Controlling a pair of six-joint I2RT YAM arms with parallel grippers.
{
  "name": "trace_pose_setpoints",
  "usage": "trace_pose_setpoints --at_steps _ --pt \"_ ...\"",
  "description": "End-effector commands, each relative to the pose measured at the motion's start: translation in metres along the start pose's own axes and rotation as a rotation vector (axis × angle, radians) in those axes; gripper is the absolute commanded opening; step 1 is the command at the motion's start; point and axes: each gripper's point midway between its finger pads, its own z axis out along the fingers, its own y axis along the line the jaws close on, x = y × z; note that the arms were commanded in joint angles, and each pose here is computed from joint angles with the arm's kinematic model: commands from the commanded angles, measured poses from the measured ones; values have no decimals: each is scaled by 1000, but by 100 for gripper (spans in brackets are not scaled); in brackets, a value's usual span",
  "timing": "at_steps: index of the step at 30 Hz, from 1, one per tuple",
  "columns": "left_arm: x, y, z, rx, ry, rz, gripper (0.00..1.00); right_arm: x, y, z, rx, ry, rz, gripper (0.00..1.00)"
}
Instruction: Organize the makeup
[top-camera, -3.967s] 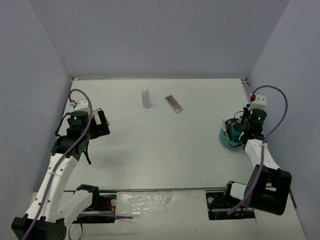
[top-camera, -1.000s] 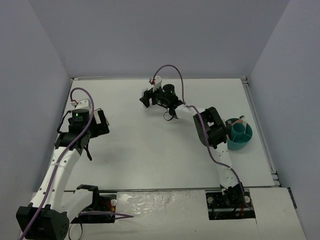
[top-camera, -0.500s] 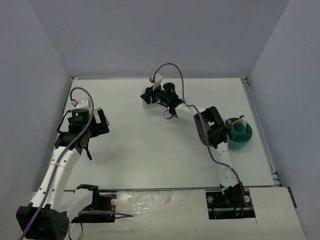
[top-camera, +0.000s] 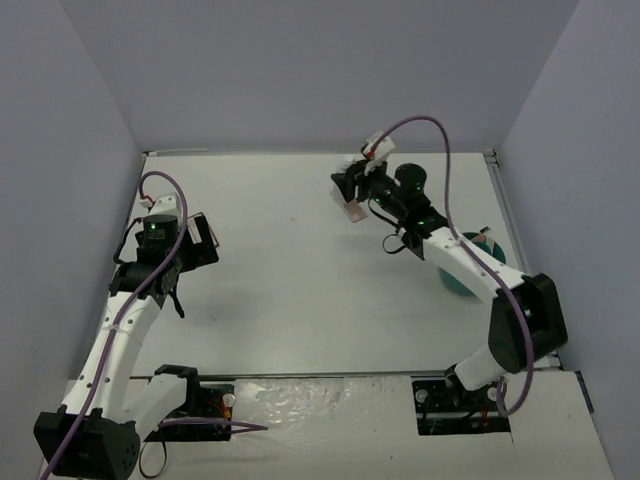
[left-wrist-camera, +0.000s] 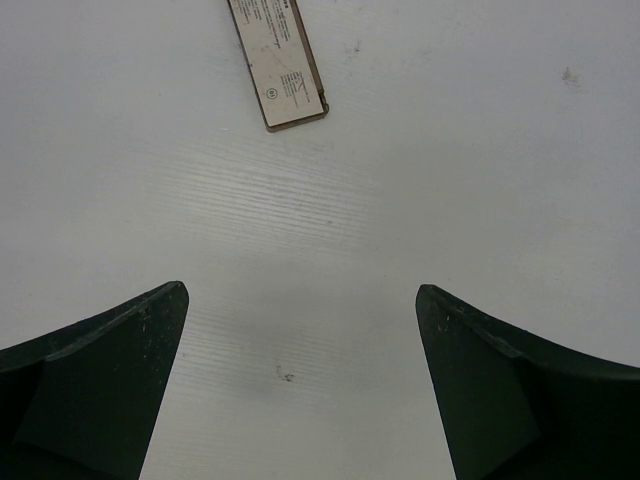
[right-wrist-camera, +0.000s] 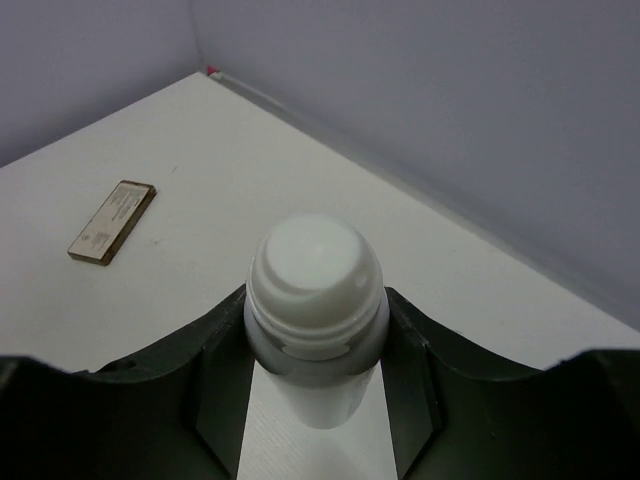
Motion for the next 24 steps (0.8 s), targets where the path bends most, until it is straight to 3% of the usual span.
trace_pose_setpoints --at_steps 1,12,24 --pt "-22 0 -7 -5 -73 -17 97 -50 -61 -75 276 -103 -63 0" --pt "-19 -3 -3 8 -53 -22 97 -50 -159 -233 847 -108 43 0" --pt "-19 -2 -6 7 -63 -22 97 -3 -194 -273 1038 -41 226 0"
